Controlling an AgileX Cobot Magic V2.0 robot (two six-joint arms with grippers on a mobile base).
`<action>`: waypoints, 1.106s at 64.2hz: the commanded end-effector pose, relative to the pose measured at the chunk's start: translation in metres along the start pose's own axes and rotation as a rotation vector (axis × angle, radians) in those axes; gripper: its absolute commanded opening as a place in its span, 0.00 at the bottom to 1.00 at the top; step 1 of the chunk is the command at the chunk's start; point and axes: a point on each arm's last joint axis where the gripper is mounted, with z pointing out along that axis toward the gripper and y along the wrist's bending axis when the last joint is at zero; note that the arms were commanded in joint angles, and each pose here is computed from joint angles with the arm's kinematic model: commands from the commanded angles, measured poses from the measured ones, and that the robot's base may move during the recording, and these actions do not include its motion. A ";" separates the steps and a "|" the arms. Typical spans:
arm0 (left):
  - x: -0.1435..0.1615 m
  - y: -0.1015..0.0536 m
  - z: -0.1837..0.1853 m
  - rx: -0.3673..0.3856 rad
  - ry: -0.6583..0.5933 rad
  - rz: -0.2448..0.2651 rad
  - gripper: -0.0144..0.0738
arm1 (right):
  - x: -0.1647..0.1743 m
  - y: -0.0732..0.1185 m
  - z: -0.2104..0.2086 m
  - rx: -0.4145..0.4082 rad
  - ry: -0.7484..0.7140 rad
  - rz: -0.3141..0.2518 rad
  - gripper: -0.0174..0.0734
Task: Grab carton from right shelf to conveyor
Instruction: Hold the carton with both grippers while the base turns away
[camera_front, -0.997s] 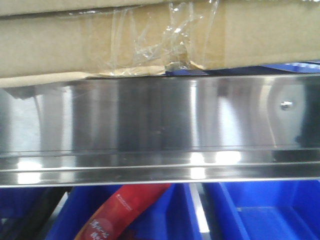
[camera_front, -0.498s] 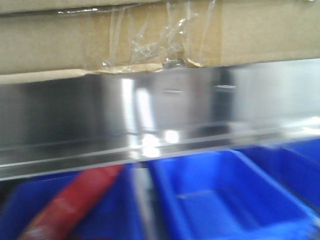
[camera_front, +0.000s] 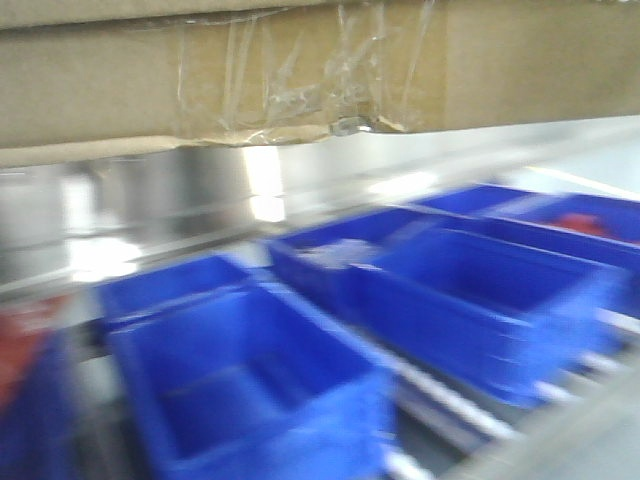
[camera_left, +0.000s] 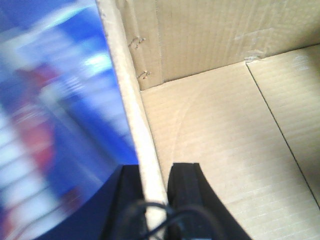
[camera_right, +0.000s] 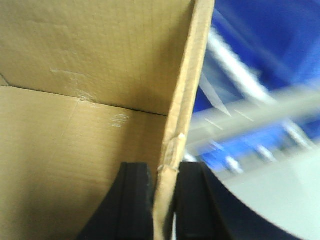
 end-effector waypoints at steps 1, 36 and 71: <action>-0.005 -0.013 -0.007 0.123 -0.067 -0.008 0.14 | -0.007 0.007 -0.005 -0.070 -0.086 0.006 0.12; -0.005 -0.012 -0.006 0.121 -0.067 -0.009 0.14 | -0.007 0.007 -0.005 -0.070 -0.086 0.006 0.12; -0.005 -0.012 -0.006 0.121 -0.067 -0.009 0.14 | -0.007 0.007 -0.005 -0.070 -0.086 0.006 0.12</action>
